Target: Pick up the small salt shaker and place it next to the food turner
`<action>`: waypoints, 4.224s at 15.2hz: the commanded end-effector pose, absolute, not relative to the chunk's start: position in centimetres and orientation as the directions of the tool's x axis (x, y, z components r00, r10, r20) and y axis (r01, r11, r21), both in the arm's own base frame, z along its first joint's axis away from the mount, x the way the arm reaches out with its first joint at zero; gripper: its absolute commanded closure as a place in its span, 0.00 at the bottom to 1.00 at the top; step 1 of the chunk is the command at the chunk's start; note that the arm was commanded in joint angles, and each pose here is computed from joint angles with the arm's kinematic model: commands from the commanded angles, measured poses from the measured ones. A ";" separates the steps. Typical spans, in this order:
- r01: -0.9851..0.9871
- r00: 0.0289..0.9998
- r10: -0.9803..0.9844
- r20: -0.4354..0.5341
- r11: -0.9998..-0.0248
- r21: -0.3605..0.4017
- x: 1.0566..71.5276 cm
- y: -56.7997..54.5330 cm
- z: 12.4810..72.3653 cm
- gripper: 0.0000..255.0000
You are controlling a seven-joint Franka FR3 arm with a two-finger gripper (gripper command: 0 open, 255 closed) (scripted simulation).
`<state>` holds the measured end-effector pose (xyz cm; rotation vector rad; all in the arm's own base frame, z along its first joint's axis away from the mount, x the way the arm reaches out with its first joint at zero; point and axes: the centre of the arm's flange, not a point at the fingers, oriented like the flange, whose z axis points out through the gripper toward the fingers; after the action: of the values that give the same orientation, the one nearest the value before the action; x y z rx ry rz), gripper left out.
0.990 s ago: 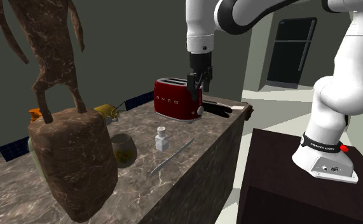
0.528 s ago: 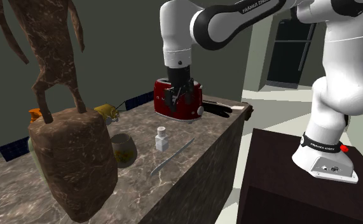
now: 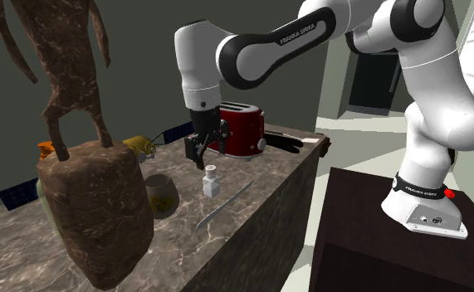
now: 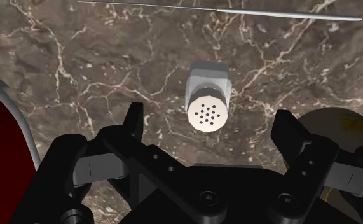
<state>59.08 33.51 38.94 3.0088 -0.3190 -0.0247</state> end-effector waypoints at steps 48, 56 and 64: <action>-0.209 0.978 -0.211 -0.003 -0.971 0.117 59.3 33.4 48.6 1.00; -0.209 0.978 -0.211 -0.003 -0.971 0.117 58.8 32.1 51.9 1.00; -0.209 0.978 -0.211 -0.003 -0.971 0.117 55.5 22.1 51.9 1.00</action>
<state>56.11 23.41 51.92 3.0085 -0.3206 -0.0235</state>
